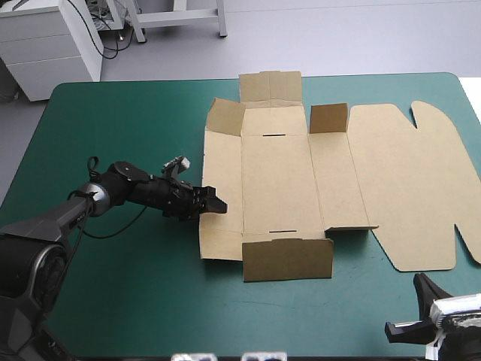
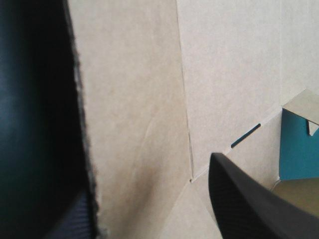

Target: Fold the box

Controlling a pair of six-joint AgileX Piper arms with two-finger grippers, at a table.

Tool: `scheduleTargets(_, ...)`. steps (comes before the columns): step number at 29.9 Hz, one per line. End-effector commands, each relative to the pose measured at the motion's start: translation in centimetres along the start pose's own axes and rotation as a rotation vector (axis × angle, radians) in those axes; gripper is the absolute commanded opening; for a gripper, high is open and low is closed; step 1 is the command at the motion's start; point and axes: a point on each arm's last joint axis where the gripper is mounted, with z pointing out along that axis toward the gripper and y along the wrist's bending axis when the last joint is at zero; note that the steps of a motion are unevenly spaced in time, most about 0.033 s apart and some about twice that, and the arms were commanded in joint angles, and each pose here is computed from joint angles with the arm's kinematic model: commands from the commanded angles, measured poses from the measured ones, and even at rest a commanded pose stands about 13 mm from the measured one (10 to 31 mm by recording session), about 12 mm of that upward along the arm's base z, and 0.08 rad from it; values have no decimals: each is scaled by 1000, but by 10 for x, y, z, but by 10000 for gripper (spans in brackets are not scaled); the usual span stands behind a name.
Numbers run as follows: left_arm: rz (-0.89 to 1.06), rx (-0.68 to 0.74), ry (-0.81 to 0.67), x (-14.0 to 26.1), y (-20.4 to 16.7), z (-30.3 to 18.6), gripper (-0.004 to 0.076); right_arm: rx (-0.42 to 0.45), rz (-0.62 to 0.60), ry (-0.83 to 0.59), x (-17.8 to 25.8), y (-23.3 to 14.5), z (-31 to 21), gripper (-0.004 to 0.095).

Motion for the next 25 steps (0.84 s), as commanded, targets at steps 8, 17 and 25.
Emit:
scheduleTargets(8, -2, 117, -48, -4, -31, -5, 421, 9, -2, -91, -12, -1, -4, -19)
scheduleTargets(17, 20, 132, -30, -2, -32, -5, 19, 9, -2, -91, -12, -1, -4, -19)
scheduleTargets(25, 107, 169, 31, -6, -45, -14, -8, 9, -2, -91, -12, -1, -4, -19)
